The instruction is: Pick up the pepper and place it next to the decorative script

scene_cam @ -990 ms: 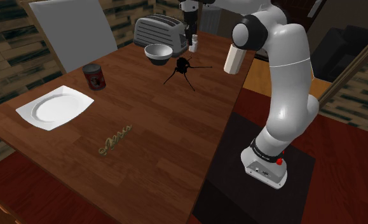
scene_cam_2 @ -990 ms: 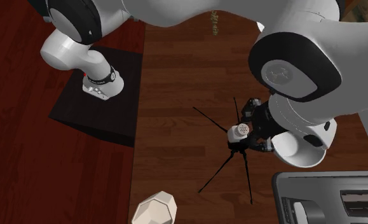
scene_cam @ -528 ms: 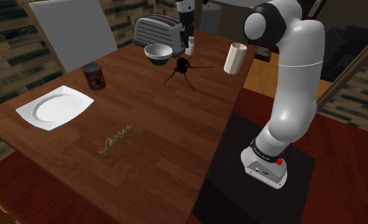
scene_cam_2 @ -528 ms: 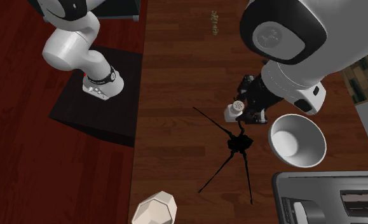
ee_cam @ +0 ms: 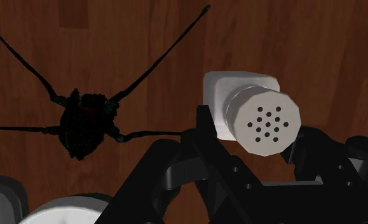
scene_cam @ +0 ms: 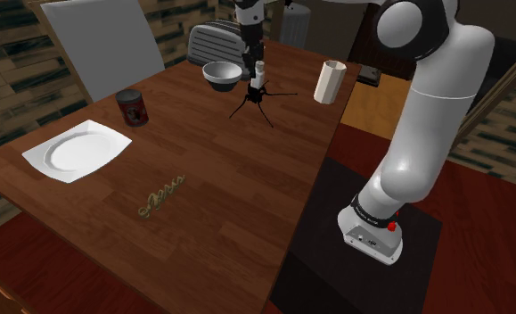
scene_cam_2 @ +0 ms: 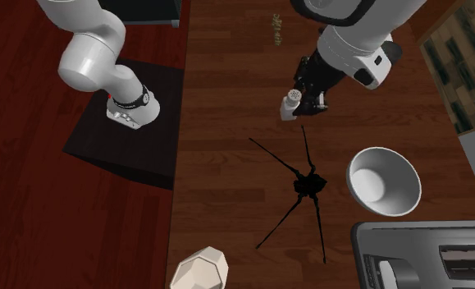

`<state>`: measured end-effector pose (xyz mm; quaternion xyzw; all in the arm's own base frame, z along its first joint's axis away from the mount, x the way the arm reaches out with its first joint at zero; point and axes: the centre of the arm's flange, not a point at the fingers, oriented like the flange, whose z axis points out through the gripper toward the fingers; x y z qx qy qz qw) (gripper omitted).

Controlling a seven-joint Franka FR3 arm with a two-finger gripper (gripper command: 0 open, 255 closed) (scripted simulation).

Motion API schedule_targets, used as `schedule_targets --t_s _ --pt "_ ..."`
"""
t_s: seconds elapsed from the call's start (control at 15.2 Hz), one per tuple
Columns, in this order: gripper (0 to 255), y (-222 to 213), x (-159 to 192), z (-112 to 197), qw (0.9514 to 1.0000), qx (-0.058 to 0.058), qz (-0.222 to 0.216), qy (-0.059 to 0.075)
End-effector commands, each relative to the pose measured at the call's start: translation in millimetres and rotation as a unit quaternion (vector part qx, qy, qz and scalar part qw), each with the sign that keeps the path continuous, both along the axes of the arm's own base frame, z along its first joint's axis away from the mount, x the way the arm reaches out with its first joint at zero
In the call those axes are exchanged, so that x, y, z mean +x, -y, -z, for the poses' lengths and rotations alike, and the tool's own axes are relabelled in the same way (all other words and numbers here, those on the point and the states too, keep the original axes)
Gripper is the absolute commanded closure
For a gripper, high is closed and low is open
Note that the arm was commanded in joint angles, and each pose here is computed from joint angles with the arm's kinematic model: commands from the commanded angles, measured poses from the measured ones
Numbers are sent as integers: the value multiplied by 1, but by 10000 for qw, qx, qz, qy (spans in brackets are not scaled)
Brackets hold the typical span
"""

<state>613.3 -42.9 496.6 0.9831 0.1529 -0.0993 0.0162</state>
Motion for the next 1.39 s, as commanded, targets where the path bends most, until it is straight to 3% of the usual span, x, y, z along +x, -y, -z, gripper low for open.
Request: schedule_targets --t_s 0.0,1.32 --pt "255 -23 -8 -2 10000 -3 7 -1" --pt "255 -271 -100 -2 10000 -3 7 -1"
